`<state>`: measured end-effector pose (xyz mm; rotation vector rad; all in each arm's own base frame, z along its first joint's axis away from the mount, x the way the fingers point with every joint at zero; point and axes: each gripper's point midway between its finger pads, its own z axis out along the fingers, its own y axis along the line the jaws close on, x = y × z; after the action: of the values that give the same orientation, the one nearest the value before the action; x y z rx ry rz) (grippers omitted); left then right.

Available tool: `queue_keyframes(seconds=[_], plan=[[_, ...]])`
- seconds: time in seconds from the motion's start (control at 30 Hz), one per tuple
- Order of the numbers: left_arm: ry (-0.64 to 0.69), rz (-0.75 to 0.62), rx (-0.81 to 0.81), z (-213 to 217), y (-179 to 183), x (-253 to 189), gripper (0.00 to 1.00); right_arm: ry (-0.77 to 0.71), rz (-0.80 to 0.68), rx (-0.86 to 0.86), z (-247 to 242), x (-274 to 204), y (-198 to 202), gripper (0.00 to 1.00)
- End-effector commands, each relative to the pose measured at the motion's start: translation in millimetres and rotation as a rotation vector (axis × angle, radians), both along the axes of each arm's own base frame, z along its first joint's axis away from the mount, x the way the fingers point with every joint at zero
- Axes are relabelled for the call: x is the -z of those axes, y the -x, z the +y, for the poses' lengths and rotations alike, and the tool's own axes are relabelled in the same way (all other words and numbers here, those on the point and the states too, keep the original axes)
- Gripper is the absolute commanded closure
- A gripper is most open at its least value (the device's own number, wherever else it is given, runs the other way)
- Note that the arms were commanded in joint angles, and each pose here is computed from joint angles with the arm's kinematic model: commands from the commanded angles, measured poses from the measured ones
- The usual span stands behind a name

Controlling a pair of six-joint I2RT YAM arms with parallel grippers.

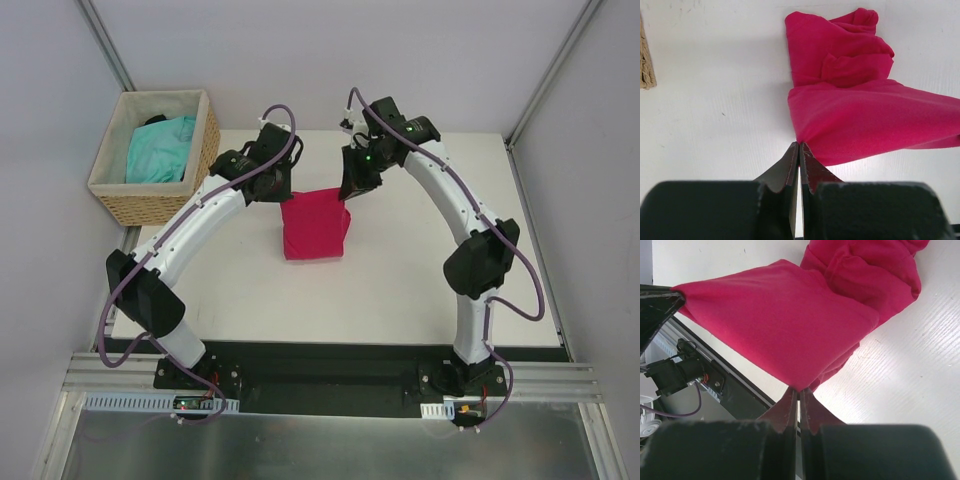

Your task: Fold and stack the t-shirts

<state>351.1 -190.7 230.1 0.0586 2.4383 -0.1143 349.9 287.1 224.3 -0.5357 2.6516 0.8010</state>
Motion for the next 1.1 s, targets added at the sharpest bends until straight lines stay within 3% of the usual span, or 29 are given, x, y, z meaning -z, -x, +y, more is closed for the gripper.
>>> queue_keyframes(seconds=[0.0, 0.2, 0.43, 0.6, 0.8, 1.07], plan=[[0.001, -0.035, 0.013, 6.1, 2.7, -18.0, 1.0, -0.067, -0.08, 0.029, -11.1, -59.0, 16.5, 0.99], [0.023, -0.06, 0.014, 22.3, 29.9, -27.8, 1.0, -0.065, -0.02, 0.047, -27.0, -74.9, 64.2, 0.99], [0.103, 0.013, 0.007, 45.7, 98.5, 2.9, 1.0, -0.024, -0.009, 0.061, -48.7, -43.0, 119.9, 0.99], [0.143, 0.025, -0.02, 55.6, 122.9, 5.7, 1.0, 0.055, 0.072, 0.014, -58.5, -11.5, 149.9, 0.99], [0.144, 0.031, -0.044, 59.7, 127.5, 9.5, 1.0, 0.104, 0.082, -0.055, -62.2, -11.3, 151.7, 0.99], [0.061, 0.029, -0.033, 52.2, 96.9, 8.0, 1.0, 0.098, 0.074, -0.108, -48.8, -20.2, 134.9, 1.0]])
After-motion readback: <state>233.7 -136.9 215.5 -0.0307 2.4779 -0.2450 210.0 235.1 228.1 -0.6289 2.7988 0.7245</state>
